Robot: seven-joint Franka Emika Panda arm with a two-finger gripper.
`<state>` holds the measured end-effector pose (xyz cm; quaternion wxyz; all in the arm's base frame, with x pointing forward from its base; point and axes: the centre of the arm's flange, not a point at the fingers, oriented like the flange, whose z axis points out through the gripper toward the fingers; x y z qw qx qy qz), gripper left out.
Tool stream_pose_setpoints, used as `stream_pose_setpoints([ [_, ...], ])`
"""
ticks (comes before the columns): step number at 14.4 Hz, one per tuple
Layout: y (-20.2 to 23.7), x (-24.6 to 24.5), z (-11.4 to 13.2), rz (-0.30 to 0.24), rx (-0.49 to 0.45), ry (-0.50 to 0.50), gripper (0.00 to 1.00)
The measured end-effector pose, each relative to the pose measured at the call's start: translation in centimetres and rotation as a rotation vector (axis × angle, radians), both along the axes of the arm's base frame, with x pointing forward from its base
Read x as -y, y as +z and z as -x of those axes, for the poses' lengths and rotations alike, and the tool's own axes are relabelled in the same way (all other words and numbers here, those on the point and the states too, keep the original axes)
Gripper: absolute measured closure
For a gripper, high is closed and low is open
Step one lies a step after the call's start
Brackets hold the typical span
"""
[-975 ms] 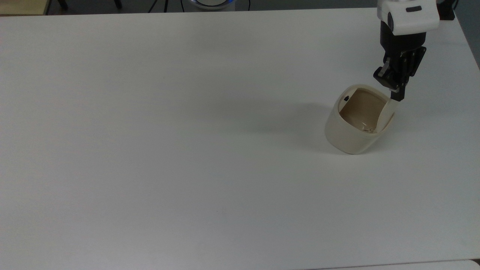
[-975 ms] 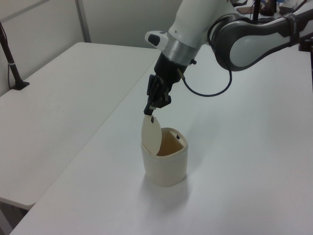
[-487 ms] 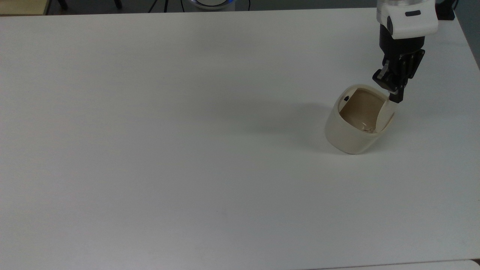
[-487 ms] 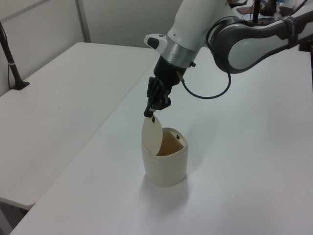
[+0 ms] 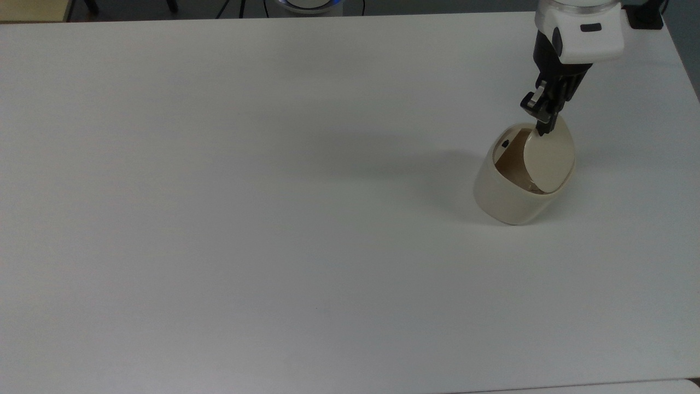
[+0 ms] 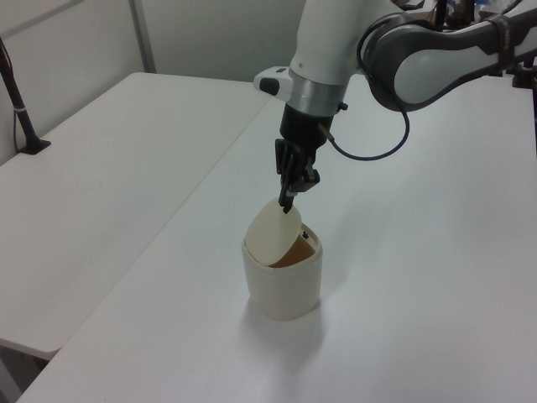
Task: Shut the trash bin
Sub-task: 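Push the lid over and down onto the bin's rim with the gripper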
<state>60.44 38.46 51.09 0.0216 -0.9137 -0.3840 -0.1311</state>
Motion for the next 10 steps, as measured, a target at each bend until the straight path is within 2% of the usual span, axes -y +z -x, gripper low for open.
stream_pose_setpoints([
  [10, -7.1, 1.4, -1.2, 0.066, -0.093, -0.006, 0.99],
])
